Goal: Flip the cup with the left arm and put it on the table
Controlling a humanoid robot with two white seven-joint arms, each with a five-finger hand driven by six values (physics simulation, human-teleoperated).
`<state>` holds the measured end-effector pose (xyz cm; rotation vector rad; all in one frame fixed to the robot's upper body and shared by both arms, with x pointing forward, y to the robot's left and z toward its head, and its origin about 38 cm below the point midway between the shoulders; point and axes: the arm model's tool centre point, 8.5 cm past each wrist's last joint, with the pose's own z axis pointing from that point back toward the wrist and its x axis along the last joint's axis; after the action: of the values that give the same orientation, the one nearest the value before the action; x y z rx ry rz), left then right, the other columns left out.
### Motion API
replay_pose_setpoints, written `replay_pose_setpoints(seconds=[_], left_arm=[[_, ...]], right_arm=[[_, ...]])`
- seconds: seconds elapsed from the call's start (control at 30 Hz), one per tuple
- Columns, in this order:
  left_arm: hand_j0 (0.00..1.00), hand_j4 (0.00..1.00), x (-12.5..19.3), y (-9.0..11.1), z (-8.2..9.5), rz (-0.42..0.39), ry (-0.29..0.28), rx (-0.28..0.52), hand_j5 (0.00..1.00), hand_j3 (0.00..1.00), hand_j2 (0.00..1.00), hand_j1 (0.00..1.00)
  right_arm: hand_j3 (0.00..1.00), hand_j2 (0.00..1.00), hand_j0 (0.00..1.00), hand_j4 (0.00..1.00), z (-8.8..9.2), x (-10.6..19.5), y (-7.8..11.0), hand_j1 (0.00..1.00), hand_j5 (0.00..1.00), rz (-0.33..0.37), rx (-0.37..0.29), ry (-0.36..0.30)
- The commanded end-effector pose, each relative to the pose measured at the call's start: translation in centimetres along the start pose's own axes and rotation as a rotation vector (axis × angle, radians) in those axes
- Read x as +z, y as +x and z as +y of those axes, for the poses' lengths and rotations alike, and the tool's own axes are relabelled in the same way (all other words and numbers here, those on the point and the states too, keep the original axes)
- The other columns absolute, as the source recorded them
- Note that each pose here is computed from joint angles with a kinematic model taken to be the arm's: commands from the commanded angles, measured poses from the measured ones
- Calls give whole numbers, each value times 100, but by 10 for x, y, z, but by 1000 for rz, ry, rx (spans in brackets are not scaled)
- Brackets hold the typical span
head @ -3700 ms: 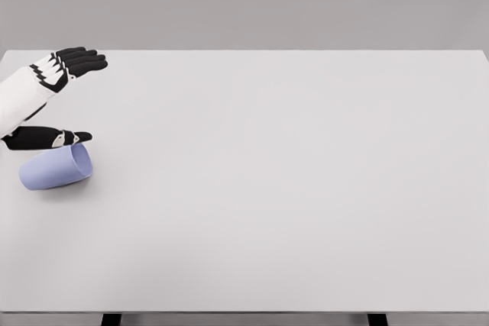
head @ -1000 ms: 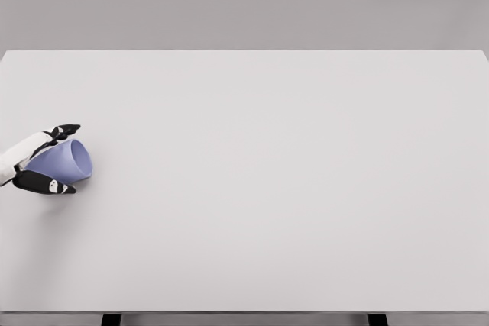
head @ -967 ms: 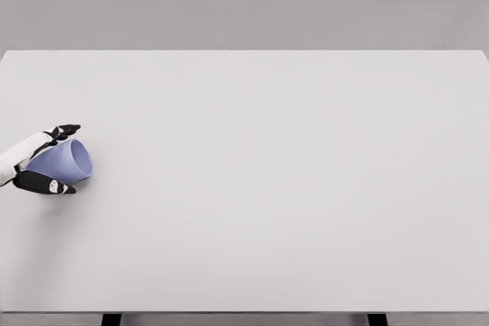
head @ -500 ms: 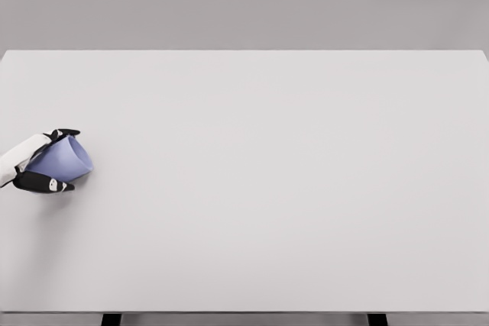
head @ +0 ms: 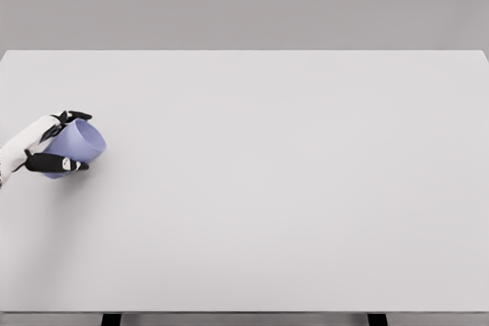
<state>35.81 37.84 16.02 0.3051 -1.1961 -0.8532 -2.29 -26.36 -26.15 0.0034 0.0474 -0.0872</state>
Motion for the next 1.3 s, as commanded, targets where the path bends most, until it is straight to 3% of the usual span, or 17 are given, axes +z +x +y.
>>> replay_pose_setpoints(seconds=[0.0, 0.43, 0.7, 1.27], left_arm=[[79, 79, -5, 7, -3, -35, 21, 53, 79, 79, 79, 79], [82, 82, -4, 14, 9, -101, 78, 238, 82, 82, 82, 82], [82, 82, -8, 15, -3, -135, 98, 334, 82, 82, 82, 82], [84, 84, -6, 5, -9, -164, 148, 515, 84, 84, 84, 84]], right_arm=[[100, 100, 100, 100, 0, 0, 0, 100, 100, 0, 0, 0], [100, 100, 100, 100, 0, 0, 0, 100, 100, 0, 1, 0], [100, 100, 100, 100, 0, 0, 0, 100, 100, 0, 1, 0], [100, 100, 100, 100, 0, 0, 0, 100, 100, 0, 0, 0]])
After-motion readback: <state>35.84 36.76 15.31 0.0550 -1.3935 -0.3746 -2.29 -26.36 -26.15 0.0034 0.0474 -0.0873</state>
